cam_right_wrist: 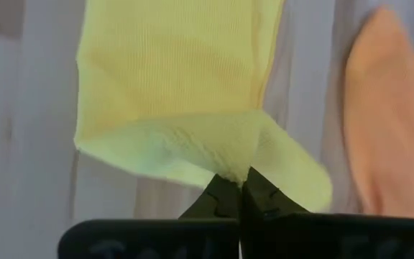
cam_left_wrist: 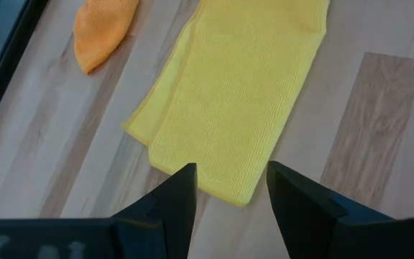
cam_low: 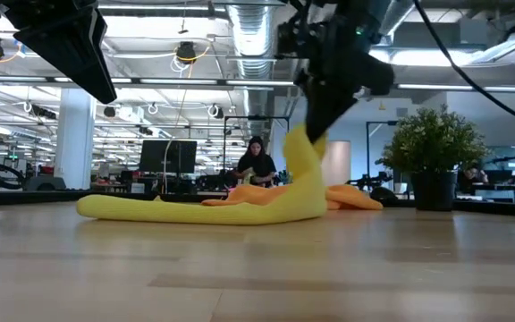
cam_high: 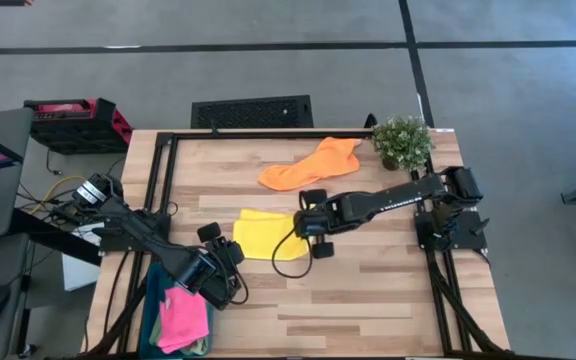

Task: Fold microfiber towels
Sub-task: Fold the yellow microfiber towel

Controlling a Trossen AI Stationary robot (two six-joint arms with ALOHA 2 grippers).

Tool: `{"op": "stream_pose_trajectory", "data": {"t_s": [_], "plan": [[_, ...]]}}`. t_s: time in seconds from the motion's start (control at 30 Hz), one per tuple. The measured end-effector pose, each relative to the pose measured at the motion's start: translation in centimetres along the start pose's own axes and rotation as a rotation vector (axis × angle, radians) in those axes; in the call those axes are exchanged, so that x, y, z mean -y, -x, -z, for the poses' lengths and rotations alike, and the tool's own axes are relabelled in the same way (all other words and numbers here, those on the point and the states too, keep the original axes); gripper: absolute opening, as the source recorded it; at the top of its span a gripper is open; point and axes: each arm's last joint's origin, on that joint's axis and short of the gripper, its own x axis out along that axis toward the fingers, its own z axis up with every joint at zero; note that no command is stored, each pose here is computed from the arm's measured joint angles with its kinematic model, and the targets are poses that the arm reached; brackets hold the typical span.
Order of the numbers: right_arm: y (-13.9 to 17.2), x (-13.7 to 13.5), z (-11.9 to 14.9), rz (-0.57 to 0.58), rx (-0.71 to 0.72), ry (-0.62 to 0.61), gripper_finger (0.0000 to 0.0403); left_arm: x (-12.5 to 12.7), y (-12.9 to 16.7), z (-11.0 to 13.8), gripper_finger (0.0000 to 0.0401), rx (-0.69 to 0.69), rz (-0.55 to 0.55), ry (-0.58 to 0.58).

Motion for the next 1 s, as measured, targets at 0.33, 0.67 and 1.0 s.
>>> {"op": "stream_pose_trajectory", "data": {"t_s": [0.33,0.67,1.0], "plan": [[0.1,0.6,-2.5,0.038,0.249,0.007,0.0004,0.0,0.0,0.0,0.0162,0.000,0.000,-0.001],[-3.8,1.3,-5.2,0.120,0.292,0.004,0.0007,0.1,0.0,0.0,0.0162,-0.012,0.020,0.007],[-6.4,1.3,-9.1,0.137,0.328,0.081,0.0009,0.1,0.0,0.0,0.0162,-0.017,0.023,0.006]]}}
